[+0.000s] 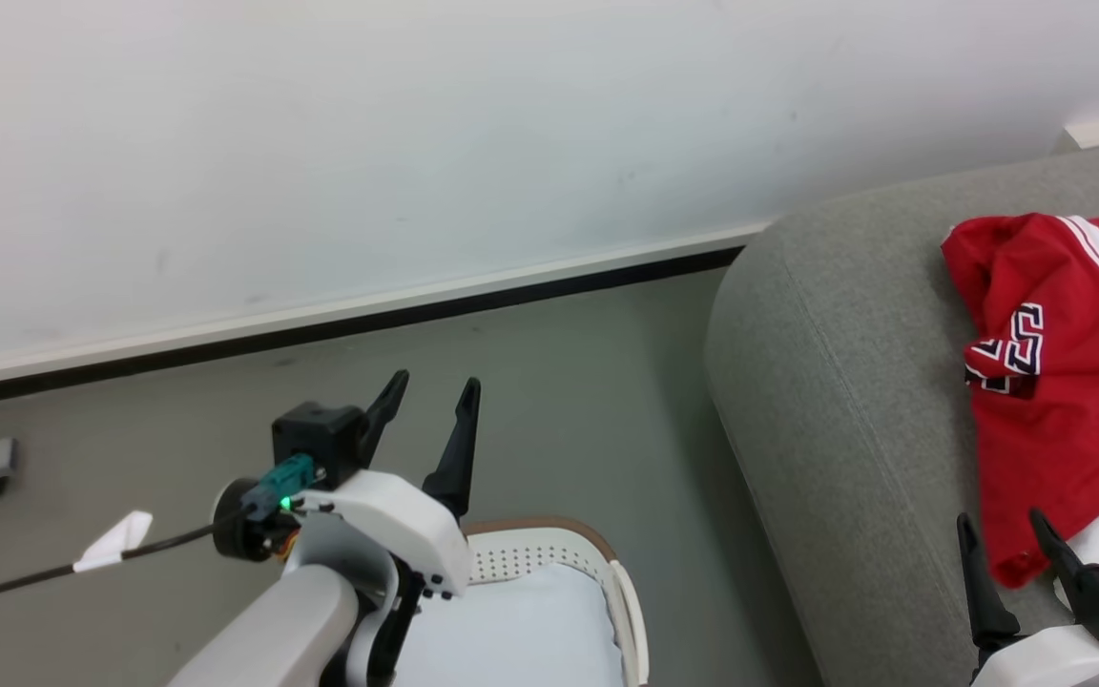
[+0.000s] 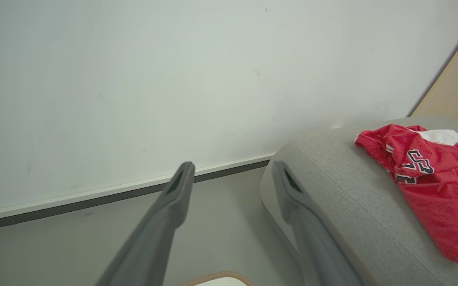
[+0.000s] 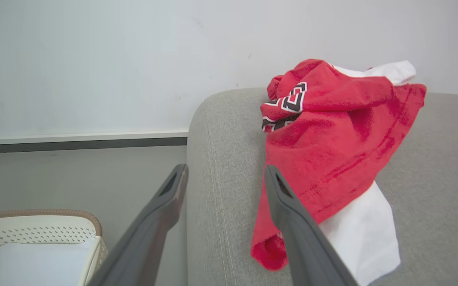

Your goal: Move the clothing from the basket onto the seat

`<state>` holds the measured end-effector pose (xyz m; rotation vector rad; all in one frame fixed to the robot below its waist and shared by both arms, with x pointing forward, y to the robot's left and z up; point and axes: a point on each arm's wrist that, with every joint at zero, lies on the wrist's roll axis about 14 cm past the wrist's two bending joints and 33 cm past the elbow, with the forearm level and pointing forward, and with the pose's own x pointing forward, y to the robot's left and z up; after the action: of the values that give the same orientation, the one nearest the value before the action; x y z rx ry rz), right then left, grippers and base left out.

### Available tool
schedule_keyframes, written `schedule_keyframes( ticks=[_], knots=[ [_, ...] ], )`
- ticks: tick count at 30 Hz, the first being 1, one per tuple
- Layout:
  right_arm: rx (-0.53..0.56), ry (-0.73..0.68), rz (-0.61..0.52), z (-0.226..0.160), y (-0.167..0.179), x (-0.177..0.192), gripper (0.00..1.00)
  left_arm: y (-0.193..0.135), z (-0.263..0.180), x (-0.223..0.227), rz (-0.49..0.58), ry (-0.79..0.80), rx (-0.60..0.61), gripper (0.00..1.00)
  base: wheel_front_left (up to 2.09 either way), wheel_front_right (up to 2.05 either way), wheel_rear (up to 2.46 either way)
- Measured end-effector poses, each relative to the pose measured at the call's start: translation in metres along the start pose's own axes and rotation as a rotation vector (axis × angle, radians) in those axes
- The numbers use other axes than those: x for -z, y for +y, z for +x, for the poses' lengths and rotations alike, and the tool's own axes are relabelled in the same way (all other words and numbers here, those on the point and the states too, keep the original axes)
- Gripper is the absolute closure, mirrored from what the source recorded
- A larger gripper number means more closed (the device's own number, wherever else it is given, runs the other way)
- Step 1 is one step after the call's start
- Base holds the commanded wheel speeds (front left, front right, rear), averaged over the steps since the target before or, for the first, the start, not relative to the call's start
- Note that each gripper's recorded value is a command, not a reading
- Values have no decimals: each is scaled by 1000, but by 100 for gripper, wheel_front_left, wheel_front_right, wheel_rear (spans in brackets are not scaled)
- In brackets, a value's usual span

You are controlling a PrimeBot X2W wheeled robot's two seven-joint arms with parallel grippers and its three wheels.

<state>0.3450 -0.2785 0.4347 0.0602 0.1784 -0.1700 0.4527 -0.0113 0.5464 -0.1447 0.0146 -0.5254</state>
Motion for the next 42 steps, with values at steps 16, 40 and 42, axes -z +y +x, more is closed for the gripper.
schedule_keyframes(
  ticks=[16, 40, 42],
  knots=[
    [-185, -137, -54, 18, 58, -52, 0, 55, -67, -4, 21, -14, -214, 0, 0, 0, 0],
    [-262, -211, -73, 17, 89, -78, 0, 95, -118, 4, 43, -39, -405, 0, 0, 0, 0],
    [-261, -211, -73, 17, 88, -78, 0, 96, -121, 6, 39, -36, -411, 0, 0, 0, 0]
  ],
)
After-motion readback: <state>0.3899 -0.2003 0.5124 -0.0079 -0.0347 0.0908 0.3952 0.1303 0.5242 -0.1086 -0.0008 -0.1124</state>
